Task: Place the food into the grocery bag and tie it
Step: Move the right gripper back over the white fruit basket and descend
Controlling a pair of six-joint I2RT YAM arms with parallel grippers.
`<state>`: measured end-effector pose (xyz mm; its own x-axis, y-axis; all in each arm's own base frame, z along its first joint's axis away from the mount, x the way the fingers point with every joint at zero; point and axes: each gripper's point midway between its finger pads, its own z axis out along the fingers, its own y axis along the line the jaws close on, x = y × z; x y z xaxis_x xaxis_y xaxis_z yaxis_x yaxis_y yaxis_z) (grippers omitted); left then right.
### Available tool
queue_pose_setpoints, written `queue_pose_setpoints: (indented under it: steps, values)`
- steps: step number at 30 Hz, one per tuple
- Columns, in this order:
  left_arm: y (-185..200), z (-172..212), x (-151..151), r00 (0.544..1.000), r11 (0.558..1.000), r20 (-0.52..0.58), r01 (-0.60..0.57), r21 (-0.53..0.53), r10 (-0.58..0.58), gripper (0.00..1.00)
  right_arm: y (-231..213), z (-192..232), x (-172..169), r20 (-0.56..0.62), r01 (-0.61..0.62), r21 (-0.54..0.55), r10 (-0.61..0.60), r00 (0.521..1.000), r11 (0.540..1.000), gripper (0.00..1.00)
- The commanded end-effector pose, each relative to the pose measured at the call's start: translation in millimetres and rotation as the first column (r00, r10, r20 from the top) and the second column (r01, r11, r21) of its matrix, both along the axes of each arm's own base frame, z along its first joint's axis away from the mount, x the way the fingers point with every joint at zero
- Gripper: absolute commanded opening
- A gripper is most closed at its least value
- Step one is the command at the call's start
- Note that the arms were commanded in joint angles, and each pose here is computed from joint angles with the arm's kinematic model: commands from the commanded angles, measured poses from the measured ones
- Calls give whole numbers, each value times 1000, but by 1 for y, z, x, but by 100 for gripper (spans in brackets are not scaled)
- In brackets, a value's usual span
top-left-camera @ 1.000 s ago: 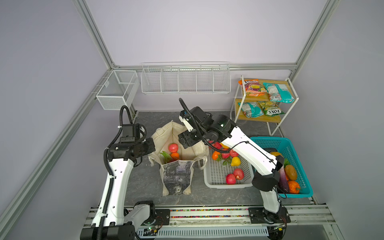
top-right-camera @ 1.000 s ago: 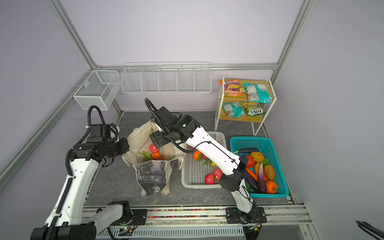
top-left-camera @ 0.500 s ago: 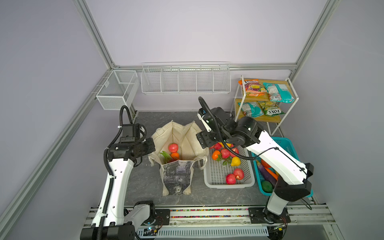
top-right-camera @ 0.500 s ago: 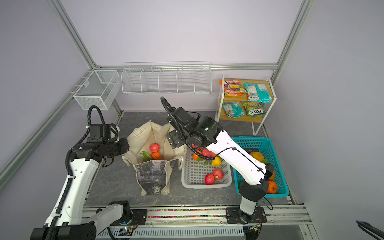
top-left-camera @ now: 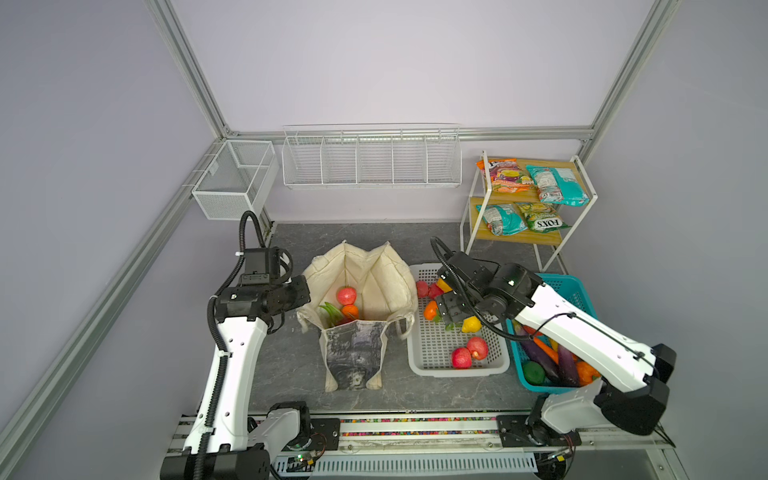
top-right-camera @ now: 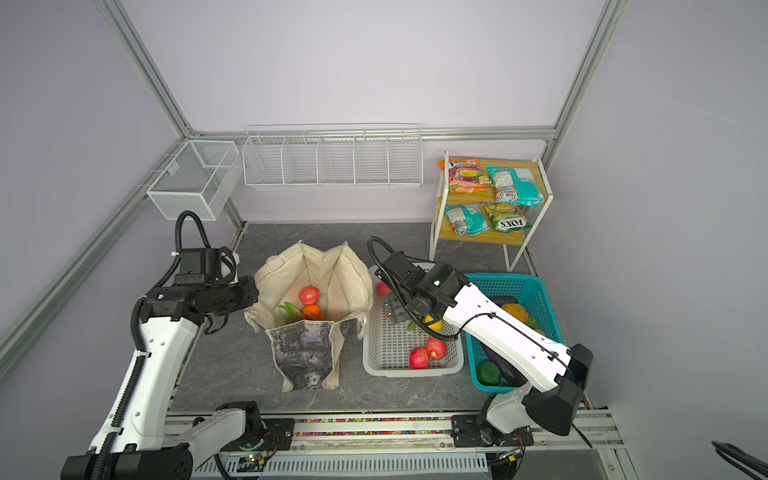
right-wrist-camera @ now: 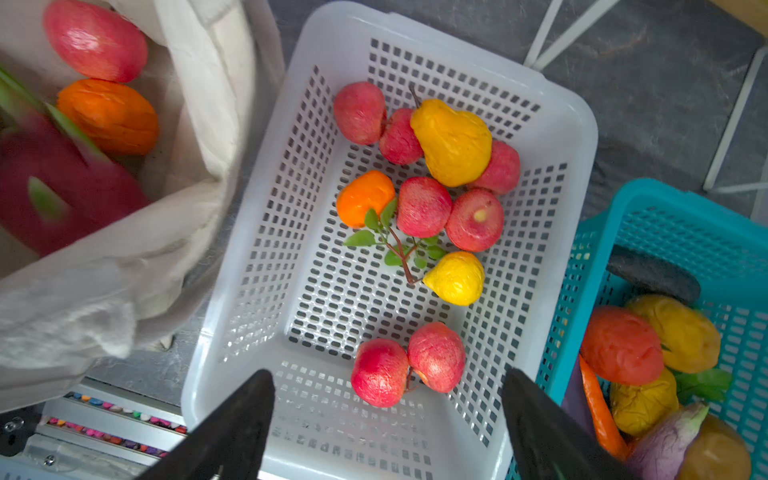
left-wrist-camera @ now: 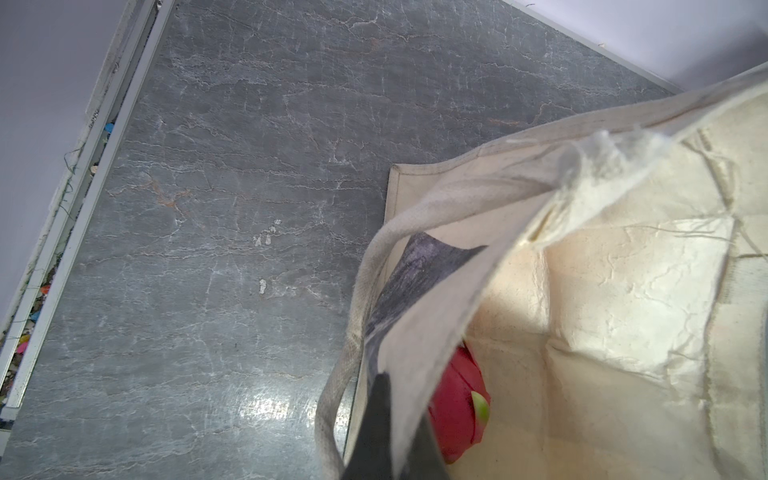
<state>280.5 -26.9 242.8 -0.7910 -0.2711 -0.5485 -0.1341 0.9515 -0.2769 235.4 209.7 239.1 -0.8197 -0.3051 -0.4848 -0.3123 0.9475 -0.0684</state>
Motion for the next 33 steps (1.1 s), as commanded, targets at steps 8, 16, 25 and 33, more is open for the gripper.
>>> queue_pose_setpoints:
  steps: [8, 16, 25, 33]
  values:
    - [1, 0, -1, 1000, 1000, 1, 2, -1, -2, 0, -30, -28, -10, -53, 155, 9, -154, 987, 988, 88]
    - [1, -1, -1, 1000, 1000, 2, 3, -2, -3, 0, -34, -47, -21, -124, 205, 4, -203, 971, 979, 88]
    - [1, -4, -1, 1000, 1000, -4, 2, -3, -2, 0, -29, -89, -45, -315, 346, -33, -338, 887, 938, 88]
    - [1, -6, -1, 1000, 1000, -5, 2, 0, -2, 0, -24, -110, -66, -389, 368, -114, -382, 838, 923, 89]
